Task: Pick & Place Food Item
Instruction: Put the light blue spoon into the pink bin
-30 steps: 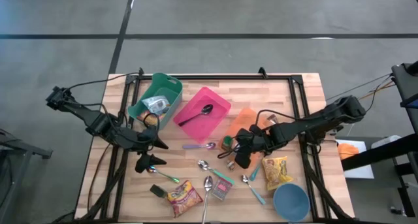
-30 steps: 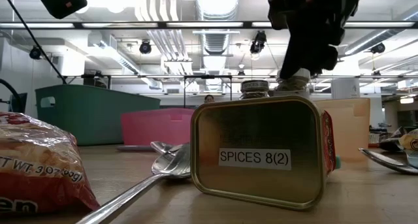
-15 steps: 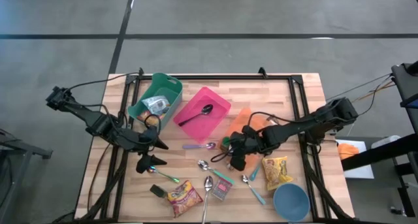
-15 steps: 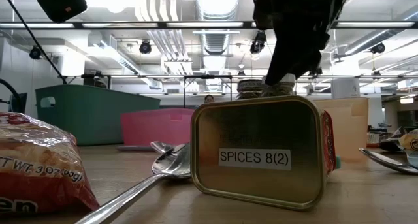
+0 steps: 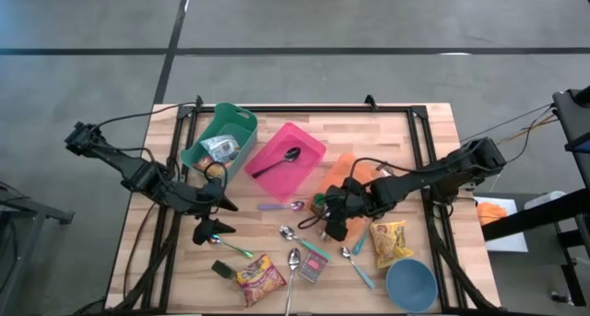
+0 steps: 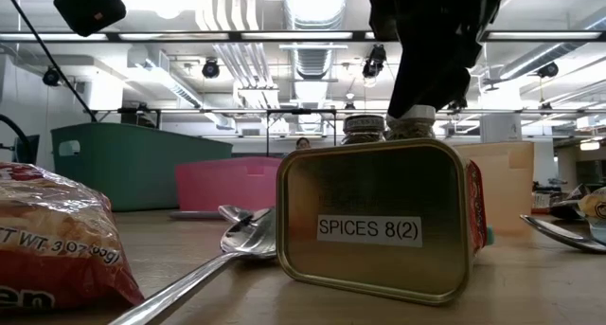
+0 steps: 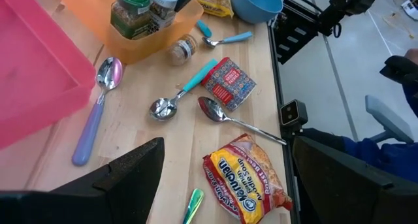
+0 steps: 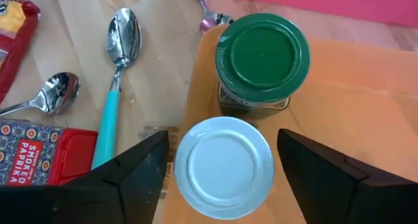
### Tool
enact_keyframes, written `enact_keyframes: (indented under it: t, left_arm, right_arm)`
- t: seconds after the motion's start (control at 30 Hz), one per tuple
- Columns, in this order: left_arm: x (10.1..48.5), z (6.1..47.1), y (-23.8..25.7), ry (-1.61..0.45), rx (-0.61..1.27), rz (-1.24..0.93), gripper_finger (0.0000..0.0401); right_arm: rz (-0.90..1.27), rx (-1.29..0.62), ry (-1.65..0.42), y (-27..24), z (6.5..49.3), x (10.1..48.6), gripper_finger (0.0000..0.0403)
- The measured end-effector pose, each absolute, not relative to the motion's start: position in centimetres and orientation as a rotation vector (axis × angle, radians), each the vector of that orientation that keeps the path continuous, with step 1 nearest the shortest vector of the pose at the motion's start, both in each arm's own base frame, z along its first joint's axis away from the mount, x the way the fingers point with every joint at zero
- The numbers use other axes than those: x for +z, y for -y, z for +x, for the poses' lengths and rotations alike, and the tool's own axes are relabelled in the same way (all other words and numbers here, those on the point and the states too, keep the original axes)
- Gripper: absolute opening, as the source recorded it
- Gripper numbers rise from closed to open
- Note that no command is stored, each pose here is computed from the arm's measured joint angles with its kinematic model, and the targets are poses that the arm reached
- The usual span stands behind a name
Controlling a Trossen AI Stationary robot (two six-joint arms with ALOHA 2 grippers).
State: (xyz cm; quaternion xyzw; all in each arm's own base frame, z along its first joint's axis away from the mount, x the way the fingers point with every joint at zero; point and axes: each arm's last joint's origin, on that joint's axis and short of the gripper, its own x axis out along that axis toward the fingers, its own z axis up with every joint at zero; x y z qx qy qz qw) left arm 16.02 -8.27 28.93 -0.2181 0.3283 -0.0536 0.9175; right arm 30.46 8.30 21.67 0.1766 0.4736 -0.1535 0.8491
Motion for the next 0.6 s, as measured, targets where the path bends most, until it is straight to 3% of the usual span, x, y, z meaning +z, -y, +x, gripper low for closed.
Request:
enact_keyframes:
  t: [0.27, 0.6]
  left_arm:
    - [28.9, 16.0, 8.3, -0.675, -0.110, -0.449, 0.0339]
    - [28.9, 16.0, 8.3, -0.676, -0.109, -0.451, 0.0339]
  right_arm:
    - [0.416, -0.357, -0.965, -8.4, 31.0, 23.4, 0.0285]
    - [0.504, -0.633, -1.084, -8.4, 29.1, 26.7, 0.0285]
